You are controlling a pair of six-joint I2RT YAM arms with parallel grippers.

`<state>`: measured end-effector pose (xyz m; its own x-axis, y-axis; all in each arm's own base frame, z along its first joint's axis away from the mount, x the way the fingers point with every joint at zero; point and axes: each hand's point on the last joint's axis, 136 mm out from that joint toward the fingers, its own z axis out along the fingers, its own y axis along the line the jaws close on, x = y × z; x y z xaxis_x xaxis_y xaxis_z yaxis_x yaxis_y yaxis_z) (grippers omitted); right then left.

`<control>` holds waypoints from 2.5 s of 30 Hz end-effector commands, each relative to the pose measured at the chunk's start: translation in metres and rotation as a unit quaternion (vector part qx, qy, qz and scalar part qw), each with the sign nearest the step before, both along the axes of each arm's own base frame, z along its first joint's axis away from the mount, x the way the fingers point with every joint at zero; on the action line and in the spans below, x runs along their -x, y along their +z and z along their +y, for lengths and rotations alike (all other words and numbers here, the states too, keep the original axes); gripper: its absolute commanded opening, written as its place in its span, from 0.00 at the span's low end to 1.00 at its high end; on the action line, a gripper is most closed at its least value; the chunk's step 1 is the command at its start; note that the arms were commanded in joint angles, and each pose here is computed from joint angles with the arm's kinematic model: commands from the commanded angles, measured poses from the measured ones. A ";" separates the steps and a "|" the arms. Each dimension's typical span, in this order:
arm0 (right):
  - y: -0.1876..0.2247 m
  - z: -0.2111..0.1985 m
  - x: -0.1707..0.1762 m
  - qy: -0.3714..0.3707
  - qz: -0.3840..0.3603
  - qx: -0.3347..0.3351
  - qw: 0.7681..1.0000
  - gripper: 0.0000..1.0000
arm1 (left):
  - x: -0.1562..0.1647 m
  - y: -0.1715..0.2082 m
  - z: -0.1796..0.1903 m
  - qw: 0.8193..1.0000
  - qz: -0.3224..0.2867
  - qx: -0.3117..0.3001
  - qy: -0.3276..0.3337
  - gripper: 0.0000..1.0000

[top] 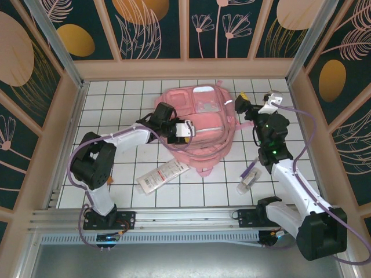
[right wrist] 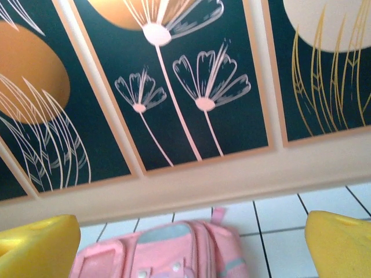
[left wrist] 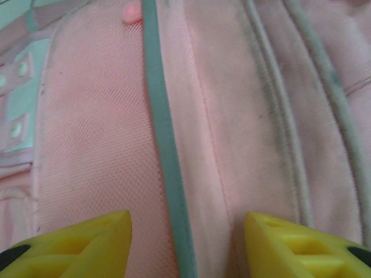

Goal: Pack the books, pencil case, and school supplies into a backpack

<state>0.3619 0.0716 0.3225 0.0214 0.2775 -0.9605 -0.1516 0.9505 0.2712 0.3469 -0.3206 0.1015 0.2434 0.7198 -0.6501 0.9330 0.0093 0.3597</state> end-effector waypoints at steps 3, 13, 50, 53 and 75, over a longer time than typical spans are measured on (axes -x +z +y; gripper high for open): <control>-0.011 0.001 -0.001 0.006 0.012 0.005 1.000 0.99 | 0.020 -0.004 -0.006 0.998 0.052 0.004 -0.030 0.59; -0.022 0.013 -0.006 0.037 0.039 0.007 0.999 0.99 | 0.038 -0.014 -0.005 0.996 0.082 0.005 -0.032 0.67; -0.107 0.017 -0.007 -0.002 0.223 -0.052 0.973 0.99 | -0.015 0.032 -0.022 0.992 -0.001 0.090 0.092 0.48; -0.109 0.013 -0.004 -0.007 0.222 -0.045 0.974 0.99 | -0.027 0.029 -0.024 0.990 -0.001 0.083 0.111 0.52; -0.158 0.033 -0.039 0.045 0.351 -0.140 0.925 0.93 | -0.056 -0.041 -0.030 0.992 0.015 -0.001 0.121 0.66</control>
<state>0.3942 0.1008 0.1569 -0.6230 0.4658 -0.6284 0.0923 0.8415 0.5323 0.4124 -0.3482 0.0735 0.0556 0.7566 -0.6515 0.8825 0.2680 0.3865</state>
